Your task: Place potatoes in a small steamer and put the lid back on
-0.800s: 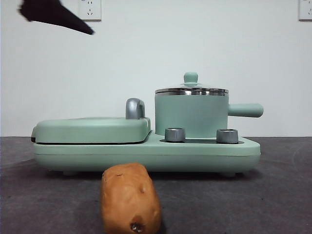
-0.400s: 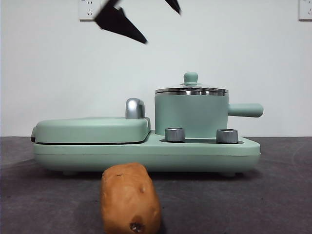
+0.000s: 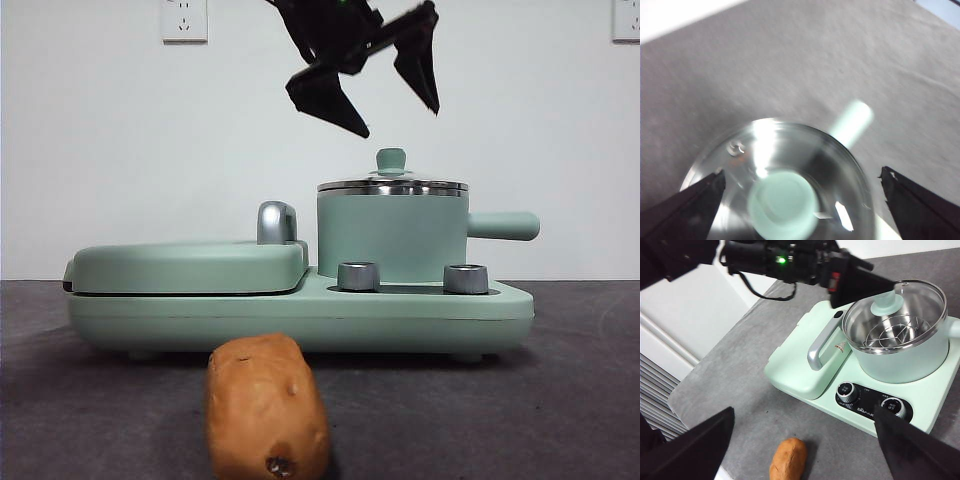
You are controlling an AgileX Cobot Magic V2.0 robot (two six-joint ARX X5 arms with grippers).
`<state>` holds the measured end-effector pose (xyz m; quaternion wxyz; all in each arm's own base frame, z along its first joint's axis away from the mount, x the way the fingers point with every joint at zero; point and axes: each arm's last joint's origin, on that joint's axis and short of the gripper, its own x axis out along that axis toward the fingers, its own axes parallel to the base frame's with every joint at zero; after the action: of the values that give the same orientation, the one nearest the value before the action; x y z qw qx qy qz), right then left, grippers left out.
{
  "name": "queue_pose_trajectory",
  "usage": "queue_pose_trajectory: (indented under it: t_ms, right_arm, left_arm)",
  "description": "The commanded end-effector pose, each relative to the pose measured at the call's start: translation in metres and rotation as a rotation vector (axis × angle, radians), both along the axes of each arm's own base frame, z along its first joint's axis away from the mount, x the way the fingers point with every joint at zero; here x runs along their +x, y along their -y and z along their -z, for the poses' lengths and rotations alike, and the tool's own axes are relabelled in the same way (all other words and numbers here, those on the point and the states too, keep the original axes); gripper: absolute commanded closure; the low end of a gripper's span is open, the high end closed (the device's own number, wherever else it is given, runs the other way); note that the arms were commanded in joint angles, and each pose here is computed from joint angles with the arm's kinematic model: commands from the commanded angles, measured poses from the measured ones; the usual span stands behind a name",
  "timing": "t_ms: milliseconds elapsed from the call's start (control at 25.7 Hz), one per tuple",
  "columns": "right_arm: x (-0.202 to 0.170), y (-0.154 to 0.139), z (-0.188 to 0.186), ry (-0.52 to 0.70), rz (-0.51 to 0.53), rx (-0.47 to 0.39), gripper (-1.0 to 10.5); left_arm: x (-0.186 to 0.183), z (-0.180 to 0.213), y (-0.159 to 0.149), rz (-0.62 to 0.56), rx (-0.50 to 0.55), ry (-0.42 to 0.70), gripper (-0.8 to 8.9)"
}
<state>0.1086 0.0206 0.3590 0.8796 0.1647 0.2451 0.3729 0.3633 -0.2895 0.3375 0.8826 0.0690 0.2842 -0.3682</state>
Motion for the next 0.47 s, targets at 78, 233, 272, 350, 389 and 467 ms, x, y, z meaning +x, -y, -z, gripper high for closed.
queue_pose_trajectory:
  t_ms: [78,233,272,350,389,467]
  right_arm:
    - [0.000,0.000,-0.004,0.020,-0.005,-0.004,5.0]
    - [0.000,0.000,-0.004,0.021,-0.006,-0.005,5.0]
    - [0.000,0.000,-0.004,0.021,-0.006,-0.005,5.0]
    - [0.000,0.000,-0.004,0.021,-0.006,-0.005,5.0]
    - [0.000,0.000,-0.004,0.021,-0.006,-0.005,5.0]
    - [0.000,0.000,-0.004,0.021,-0.006,-0.005,5.0]
  left_arm:
    - [0.008,0.013,0.011,-0.014,0.021,-0.003,3.19]
    - [0.009,0.020,0.014,-0.014,0.031,-0.022,3.20]
    - [0.009,0.021,0.014,-0.013,0.034,-0.025,3.26]
    - [0.009,0.022,0.014,-0.016,0.036,-0.035,3.31]
    - [0.009,0.023,0.014,-0.018,0.039,-0.043,3.51]
    - [0.008,0.025,0.014,-0.018,0.049,-0.058,3.55]
